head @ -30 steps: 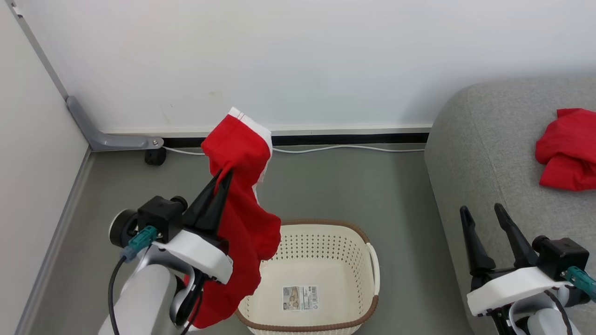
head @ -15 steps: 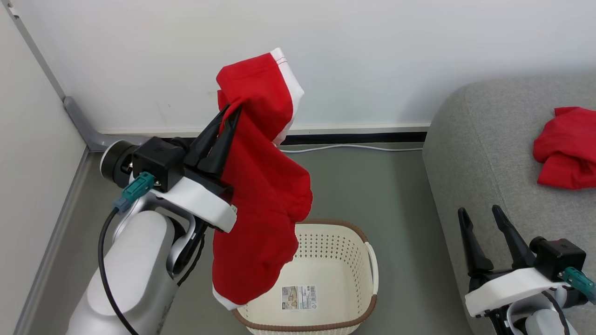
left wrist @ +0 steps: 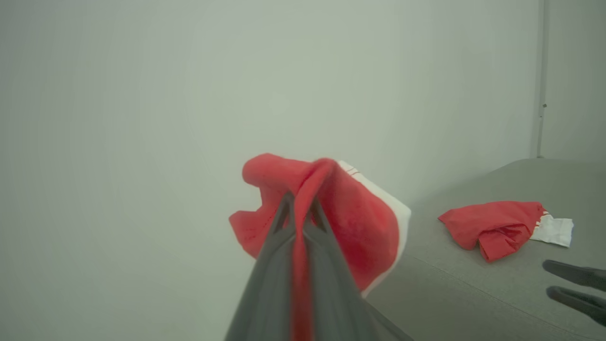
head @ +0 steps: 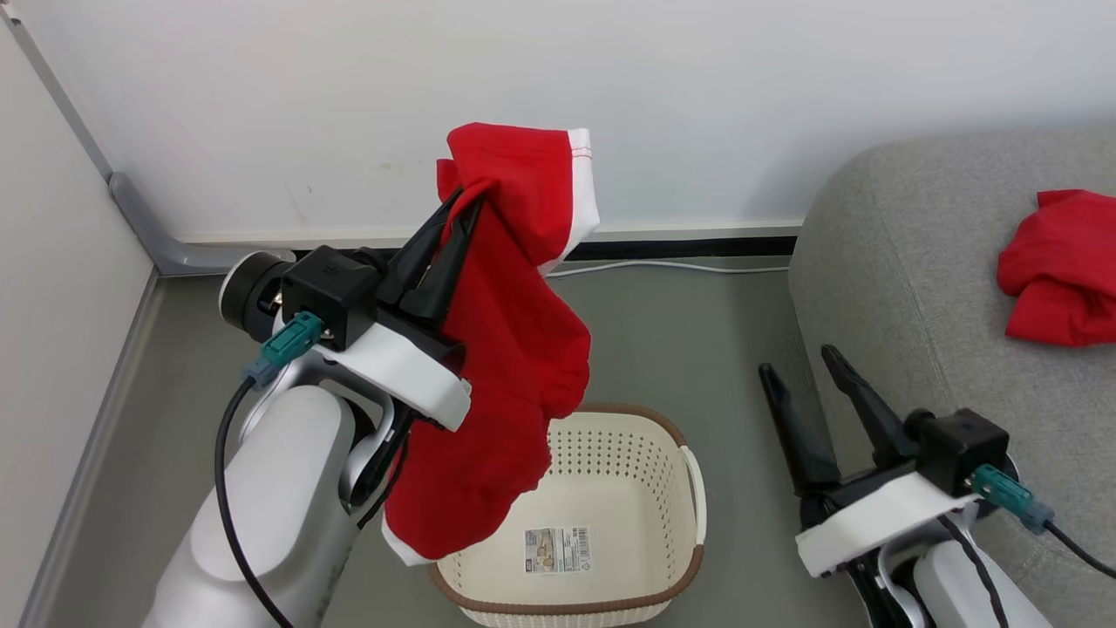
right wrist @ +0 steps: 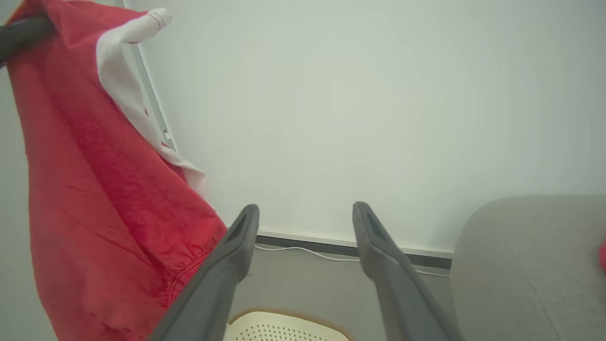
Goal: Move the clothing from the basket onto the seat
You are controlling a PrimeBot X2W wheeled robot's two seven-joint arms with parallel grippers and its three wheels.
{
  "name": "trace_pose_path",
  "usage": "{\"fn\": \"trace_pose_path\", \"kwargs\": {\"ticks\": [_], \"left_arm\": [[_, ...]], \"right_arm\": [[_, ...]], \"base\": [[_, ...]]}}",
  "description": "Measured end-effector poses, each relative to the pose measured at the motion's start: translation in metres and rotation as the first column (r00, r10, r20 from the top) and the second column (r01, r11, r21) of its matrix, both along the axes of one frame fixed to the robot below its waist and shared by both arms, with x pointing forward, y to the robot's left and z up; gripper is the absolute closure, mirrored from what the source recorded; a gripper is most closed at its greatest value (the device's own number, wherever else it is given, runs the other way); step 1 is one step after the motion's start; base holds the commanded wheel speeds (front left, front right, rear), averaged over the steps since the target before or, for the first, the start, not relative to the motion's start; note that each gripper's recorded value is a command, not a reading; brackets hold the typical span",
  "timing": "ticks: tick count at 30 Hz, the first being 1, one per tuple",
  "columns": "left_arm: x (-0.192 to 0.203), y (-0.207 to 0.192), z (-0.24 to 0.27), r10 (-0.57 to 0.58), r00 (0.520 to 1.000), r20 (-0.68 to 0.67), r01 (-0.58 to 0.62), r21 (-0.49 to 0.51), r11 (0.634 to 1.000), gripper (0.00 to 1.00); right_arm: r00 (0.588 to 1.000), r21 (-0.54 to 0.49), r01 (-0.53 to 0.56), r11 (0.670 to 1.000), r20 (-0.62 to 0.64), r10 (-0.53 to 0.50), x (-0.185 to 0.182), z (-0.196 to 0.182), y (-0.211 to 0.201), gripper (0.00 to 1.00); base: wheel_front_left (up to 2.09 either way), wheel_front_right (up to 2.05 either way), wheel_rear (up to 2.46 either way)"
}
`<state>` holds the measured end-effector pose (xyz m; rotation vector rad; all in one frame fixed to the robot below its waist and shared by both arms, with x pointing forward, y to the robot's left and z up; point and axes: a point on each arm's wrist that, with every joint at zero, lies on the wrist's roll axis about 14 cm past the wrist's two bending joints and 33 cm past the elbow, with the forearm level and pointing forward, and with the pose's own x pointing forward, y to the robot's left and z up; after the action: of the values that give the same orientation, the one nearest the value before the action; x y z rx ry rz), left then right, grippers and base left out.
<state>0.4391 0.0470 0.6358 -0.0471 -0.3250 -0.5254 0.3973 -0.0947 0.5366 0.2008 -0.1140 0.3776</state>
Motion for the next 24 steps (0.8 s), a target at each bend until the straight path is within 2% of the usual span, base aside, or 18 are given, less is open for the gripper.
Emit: {"fn": "trace_pose_path", "kwargs": {"ticks": [3,9,13,14,15,19,24], "left_arm": [[0.001,-0.001,0.000,-0.002,1.000,0.000,0.002,-0.002,1.000,1.00],[0.001,-0.008,-0.003,-0.014,1.000,-0.007,0.014,-0.006,1.000,1.00],[0.001,-0.012,-0.002,-0.023,1.000,-0.003,0.023,0.000,1.000,1.00],[-0.001,-0.015,-0.001,-0.032,0.999,0.003,0.032,0.000,0.999,1.00],[-0.001,-0.015,-0.001,-0.032,0.999,0.003,0.032,0.000,0.999,1.00],[-0.006,-0.023,-0.001,-0.052,0.999,0.000,0.052,-0.007,0.999,1.00],[-0.008,-0.026,0.005,-0.061,0.998,0.020,0.061,0.001,0.998,1.00]], "right_arm": [[0.999,-0.003,-0.048,0.999,0.023,0.048,0.001,0.009,0.013,0.00],[0.972,-0.023,-0.225,0.974,0.056,0.226,-0.006,0.022,0.065,0.00],[0.943,-0.053,-0.325,0.944,0.061,0.328,-0.013,0.024,0.094,0.00],[0.925,-0.064,-0.371,0.926,0.056,0.375,-0.018,0.024,0.107,0.00],[0.925,-0.064,-0.371,0.926,0.056,0.375,-0.018,0.024,0.107,0.00],[0.888,-0.110,-0.454,0.884,0.031,0.460,-0.027,0.016,0.131,0.00],[0.858,-0.150,-0.506,0.849,0.013,0.514,-0.025,0.013,0.150,0.00]], "base": [[0.00,0.00,0.00],[0.00,0.00,0.00],[0.00,0.00,0.00],[0.00,0.00,0.00],[0.00,0.00,0.00],[0.00,0.00,0.00],[0.00,0.00,0.00]]}}
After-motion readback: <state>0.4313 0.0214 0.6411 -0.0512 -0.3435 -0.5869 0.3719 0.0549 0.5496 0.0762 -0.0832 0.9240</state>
